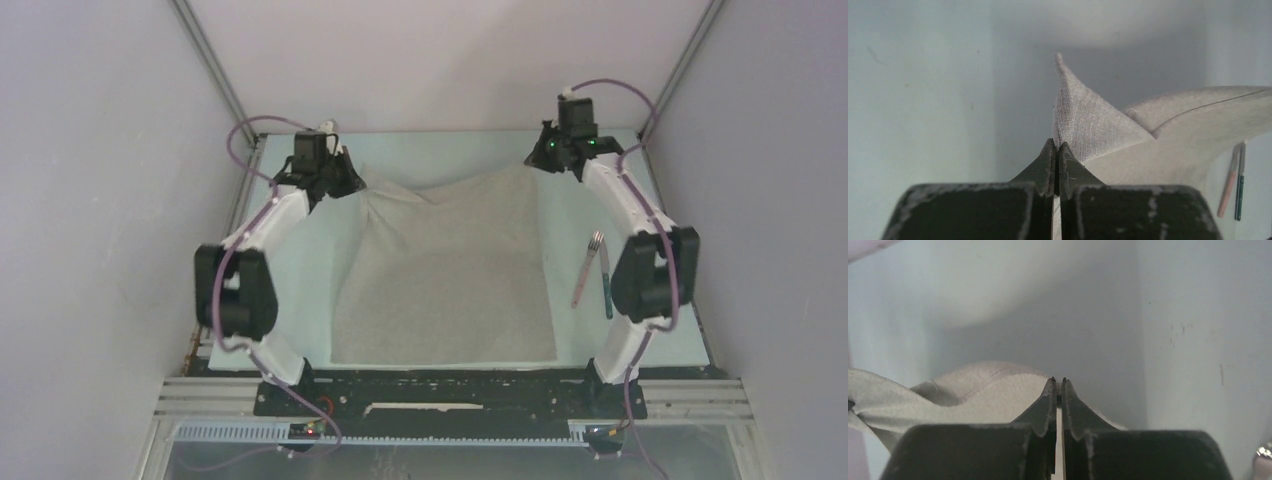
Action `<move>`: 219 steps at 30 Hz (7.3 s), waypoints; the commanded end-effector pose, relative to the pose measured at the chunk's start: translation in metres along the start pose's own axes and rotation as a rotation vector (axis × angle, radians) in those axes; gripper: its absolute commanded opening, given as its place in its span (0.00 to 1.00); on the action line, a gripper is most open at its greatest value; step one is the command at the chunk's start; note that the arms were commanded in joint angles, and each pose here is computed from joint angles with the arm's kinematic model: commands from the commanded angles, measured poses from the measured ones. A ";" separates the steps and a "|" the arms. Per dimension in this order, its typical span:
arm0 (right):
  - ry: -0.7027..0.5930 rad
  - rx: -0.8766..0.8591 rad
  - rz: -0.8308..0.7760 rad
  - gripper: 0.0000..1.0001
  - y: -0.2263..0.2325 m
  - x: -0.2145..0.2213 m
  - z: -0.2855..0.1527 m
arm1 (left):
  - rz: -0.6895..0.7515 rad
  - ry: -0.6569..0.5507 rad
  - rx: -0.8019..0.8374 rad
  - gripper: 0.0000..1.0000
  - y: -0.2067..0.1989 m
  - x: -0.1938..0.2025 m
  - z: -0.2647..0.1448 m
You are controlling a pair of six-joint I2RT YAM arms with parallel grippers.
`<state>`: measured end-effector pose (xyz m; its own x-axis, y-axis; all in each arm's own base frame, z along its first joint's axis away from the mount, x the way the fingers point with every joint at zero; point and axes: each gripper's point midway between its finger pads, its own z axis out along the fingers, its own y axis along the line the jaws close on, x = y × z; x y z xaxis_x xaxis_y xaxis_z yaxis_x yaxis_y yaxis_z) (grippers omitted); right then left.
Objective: Fold the napkin into a case and place the utensils inside
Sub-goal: Flatten out the crumpled napkin at the center of the board, then pick up the flattened napkin from the center of the board.
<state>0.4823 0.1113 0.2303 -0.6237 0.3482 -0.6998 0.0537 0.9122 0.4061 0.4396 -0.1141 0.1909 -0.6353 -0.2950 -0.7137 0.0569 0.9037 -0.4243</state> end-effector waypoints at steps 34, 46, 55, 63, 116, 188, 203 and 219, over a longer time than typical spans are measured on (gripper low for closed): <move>0.059 0.209 -0.004 0.49 -0.063 -0.021 0.160 | 0.045 0.097 -0.080 0.42 0.045 -0.043 0.151; 0.162 0.055 -0.094 0.55 -0.002 0.031 0.085 | -0.261 0.202 -0.272 0.19 0.108 0.000 0.188; 0.318 0.039 -0.083 0.58 -0.009 0.110 0.050 | -0.447 0.119 -0.268 0.19 0.144 -0.034 0.194; 0.434 0.168 -0.121 0.79 -0.033 0.165 -0.023 | -0.160 0.045 -0.357 0.46 0.098 -0.081 0.106; 0.493 0.570 0.212 0.44 -0.140 0.345 -0.136 | -0.271 0.076 -0.651 0.45 0.112 0.205 -0.156; 0.409 0.523 0.165 0.00 -0.121 0.318 -0.124 | -0.429 0.261 -0.713 0.03 0.105 0.299 -0.133; 0.398 0.504 0.161 0.00 -0.117 0.313 -0.124 | -0.430 0.348 -0.741 0.43 0.097 0.304 -0.156; 0.400 0.500 0.147 0.00 -0.117 0.314 -0.121 | -0.496 0.357 -0.753 0.35 0.096 0.317 -0.138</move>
<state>0.1699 0.0829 0.0228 -0.8362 0.4619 -0.2957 0.4653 0.8829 0.0635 0.1345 -0.0675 0.0121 -0.6949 -0.6455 -0.3169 -0.6731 0.7390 -0.0294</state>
